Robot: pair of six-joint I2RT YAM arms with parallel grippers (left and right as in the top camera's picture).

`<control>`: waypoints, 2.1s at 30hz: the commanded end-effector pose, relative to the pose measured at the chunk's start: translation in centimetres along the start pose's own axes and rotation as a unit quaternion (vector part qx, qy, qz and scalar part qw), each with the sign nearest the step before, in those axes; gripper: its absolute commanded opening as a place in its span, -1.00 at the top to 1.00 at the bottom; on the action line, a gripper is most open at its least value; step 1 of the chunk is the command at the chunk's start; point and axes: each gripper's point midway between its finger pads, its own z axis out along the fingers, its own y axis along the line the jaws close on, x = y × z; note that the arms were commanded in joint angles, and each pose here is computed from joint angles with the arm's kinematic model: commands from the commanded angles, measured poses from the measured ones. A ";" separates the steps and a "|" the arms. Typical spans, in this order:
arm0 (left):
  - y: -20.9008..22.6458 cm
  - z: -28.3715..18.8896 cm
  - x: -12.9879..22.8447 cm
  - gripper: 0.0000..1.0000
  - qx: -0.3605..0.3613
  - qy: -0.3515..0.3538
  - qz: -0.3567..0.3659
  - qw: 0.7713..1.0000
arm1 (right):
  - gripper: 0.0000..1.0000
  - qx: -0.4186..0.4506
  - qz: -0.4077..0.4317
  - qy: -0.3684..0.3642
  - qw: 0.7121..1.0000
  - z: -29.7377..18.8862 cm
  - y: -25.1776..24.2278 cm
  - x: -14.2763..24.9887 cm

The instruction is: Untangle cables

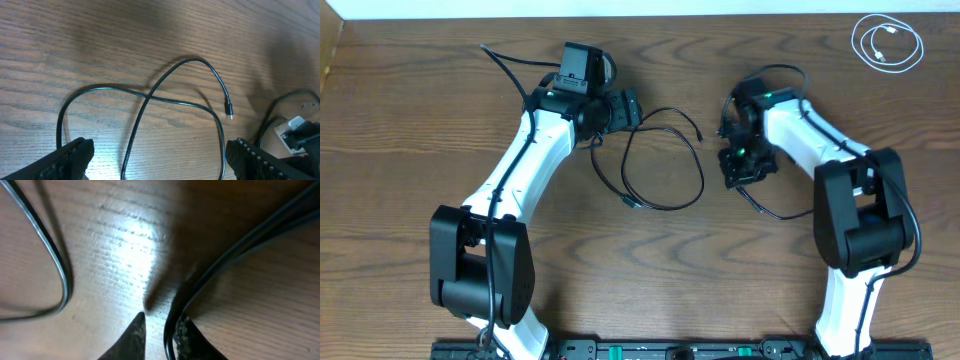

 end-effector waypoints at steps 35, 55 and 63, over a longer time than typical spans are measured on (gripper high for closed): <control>0.1 -0.2 -0.4 -0.96 -0.002 -0.006 -0.005 1.000 | 0.98 0.058 0.172 -0.367 0.912 -30.4 -12.9 -6.2; 0.1 -0.2 -0.4 -0.96 -0.002 -0.006 -0.005 1.000 | 0.95 0.074 0.224 -0.124 0.964 -11.7 -16.8 2.0; 0.1 -0.2 -0.4 -0.96 -0.002 -0.006 -0.005 1.000 | 0.86 0.099 0.167 -0.156 0.969 -5.5 -15.8 0.7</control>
